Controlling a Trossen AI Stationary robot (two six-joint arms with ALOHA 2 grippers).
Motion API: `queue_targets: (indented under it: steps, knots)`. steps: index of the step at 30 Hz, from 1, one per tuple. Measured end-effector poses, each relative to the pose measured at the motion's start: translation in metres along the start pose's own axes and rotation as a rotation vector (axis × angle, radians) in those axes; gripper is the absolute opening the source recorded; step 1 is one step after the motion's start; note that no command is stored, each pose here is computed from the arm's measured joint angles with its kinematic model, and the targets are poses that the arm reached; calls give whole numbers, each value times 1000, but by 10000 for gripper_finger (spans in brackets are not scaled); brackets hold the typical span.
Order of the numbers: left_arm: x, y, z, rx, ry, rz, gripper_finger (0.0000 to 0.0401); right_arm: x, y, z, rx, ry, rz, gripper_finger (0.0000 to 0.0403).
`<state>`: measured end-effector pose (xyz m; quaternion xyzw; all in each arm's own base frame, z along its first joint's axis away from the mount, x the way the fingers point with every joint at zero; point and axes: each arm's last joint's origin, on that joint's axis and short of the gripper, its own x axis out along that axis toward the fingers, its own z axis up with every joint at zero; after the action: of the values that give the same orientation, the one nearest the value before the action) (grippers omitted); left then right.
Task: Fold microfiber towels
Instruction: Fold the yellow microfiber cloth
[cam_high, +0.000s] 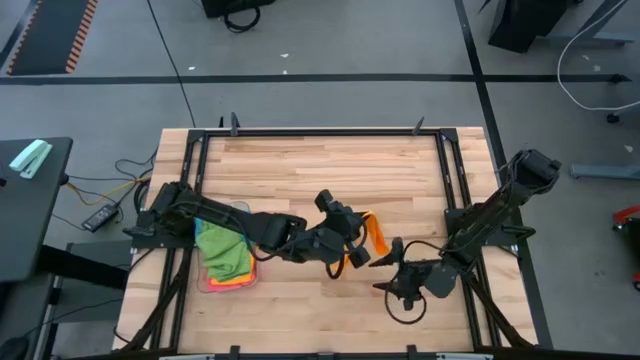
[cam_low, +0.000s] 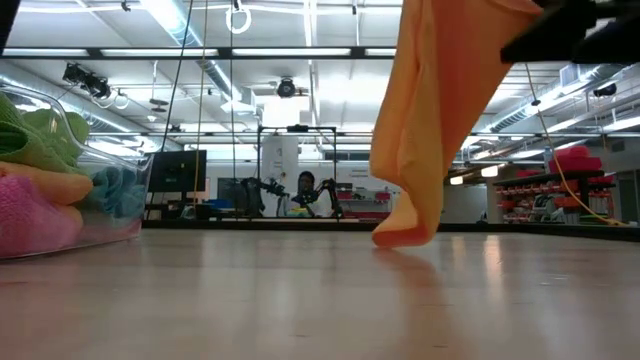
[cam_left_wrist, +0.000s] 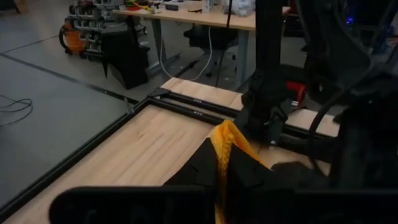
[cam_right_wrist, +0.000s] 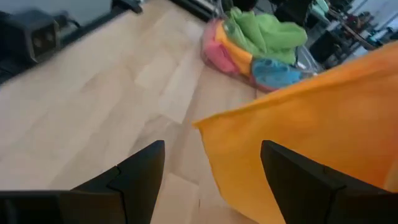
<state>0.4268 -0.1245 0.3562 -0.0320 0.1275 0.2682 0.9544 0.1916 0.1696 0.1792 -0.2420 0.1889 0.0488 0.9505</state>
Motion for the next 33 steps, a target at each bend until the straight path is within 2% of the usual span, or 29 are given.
queue_targets:
  steps: [2,4,7,9,12,19,24,28,33]
  knots:
    - [1,1,2,-10,-10,-1,10,7,1,-4,-1,20,-37,274]
    - [1,0,4,-20,-25,-4,9,14,-2,-6,13,30,-132,273]
    - [1,0,5,-19,-33,-7,21,20,-7,-6,7,37,-265,265]
    - [1,0,5,-21,-35,-6,32,20,-10,-3,20,17,-309,258]
    - [1,0,5,-20,-34,-7,34,18,-15,2,41,3,-387,249]
    - [-3,-4,4,6,-34,-19,9,5,-15,4,43,39,-630,234]
    - [-3,-4,4,-2,-34,-20,26,-9,-6,5,11,62,-777,228]
    - [-3,-4,2,-5,-24,-16,33,-20,4,8,-3,35,-755,227]
    - [-4,-5,1,5,-12,-31,11,-30,1,14,24,10,-738,227]
